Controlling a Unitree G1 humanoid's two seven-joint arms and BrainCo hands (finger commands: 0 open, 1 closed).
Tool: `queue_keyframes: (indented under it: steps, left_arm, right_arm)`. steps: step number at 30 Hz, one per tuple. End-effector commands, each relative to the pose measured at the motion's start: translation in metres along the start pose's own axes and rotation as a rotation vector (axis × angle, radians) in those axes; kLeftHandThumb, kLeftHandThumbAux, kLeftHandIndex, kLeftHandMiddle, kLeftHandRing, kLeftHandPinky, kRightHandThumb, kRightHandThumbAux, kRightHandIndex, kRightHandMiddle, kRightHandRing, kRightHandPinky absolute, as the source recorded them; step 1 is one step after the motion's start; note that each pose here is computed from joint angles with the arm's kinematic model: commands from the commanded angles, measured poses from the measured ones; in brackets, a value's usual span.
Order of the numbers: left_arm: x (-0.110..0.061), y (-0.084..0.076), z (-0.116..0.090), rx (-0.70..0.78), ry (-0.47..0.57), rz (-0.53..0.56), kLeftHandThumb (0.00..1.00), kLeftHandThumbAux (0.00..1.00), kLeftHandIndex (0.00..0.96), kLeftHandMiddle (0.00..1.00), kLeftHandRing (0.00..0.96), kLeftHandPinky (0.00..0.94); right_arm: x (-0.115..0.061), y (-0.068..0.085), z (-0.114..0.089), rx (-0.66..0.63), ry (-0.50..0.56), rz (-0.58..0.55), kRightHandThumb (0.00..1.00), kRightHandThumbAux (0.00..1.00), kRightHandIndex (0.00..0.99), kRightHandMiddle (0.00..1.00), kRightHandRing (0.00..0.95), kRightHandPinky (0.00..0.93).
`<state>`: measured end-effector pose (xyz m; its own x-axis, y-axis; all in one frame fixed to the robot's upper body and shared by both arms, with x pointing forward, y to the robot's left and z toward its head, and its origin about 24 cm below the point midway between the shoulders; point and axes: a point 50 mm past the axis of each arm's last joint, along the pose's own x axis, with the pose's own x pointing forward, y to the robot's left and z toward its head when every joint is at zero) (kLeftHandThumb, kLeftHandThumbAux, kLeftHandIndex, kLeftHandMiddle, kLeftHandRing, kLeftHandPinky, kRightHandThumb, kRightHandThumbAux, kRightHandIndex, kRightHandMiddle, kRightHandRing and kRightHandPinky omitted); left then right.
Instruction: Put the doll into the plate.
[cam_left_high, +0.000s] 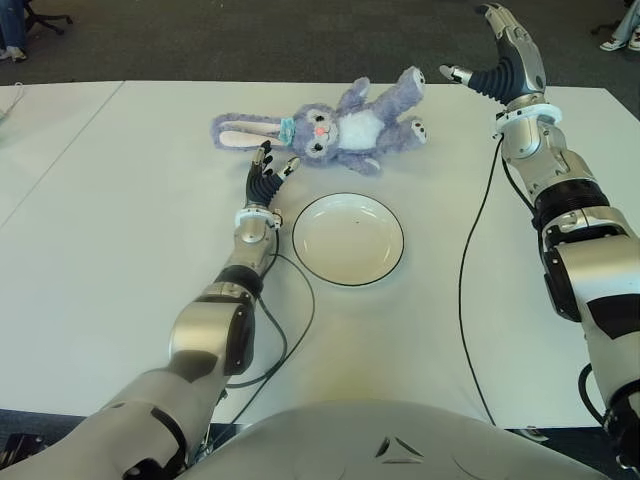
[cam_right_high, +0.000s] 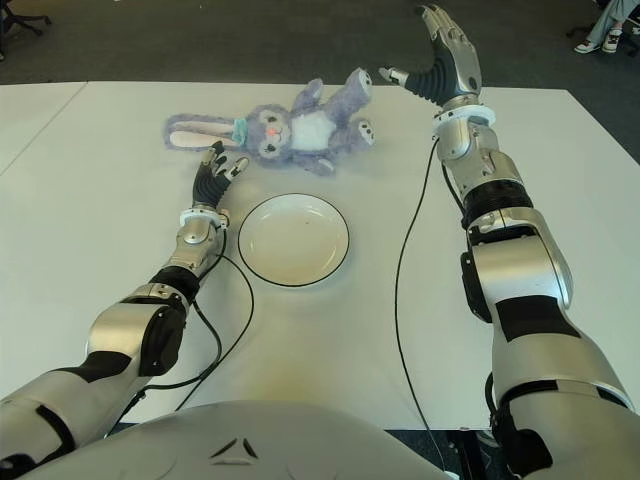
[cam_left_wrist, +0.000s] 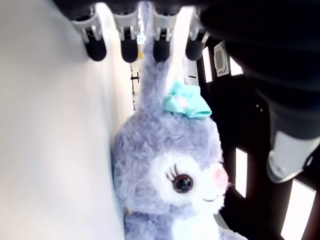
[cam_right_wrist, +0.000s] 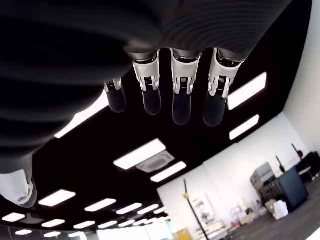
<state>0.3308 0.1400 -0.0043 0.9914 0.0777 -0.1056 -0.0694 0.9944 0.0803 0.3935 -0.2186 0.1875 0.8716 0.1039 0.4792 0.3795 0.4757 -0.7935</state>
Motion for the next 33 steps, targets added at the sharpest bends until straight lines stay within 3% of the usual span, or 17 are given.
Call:
queue_keyframes:
  steps: [1, 9, 26, 33]
  left_arm:
    - [-0.075, -0.010, -0.102, 0.026, 0.466, -0.031, 0.000, 0.591, 0.062, 0.068, 0.055, 0.057]
    - [-0.076, -0.009, -0.105, 0.016, 0.487, -0.042, 0.000, 0.583, 0.040, 0.050, 0.040, 0.024]
    - [-0.075, -0.011, -0.102, 0.018, 0.471, -0.030, 0.000, 0.578, 0.052, 0.058, 0.050, 0.058]
    - [-0.074, -0.013, -0.101, 0.040, 0.458, -0.031, 0.000, 0.551, 0.052, 0.060, 0.049, 0.044]
  right_arm:
    - [-0.017, 0.030, 0.003, 0.037, -0.001, 0.088, 0.245, 0.500, 0.095, 0.109, 0.141, 0.210]
    - [-0.027, 0.055, 0.007, 0.044, 0.026, 0.162, 0.280, 0.503, 0.096, 0.122, 0.183, 0.284]
    - [-0.031, 0.078, 0.025, 0.045, -0.035, 0.235, 0.278, 0.493, 0.092, 0.125, 0.223, 0.308]
    - [-0.033, 0.091, 0.036, 0.043, -0.066, 0.294, 0.260, 0.479, 0.075, 0.106, 0.234, 0.363]
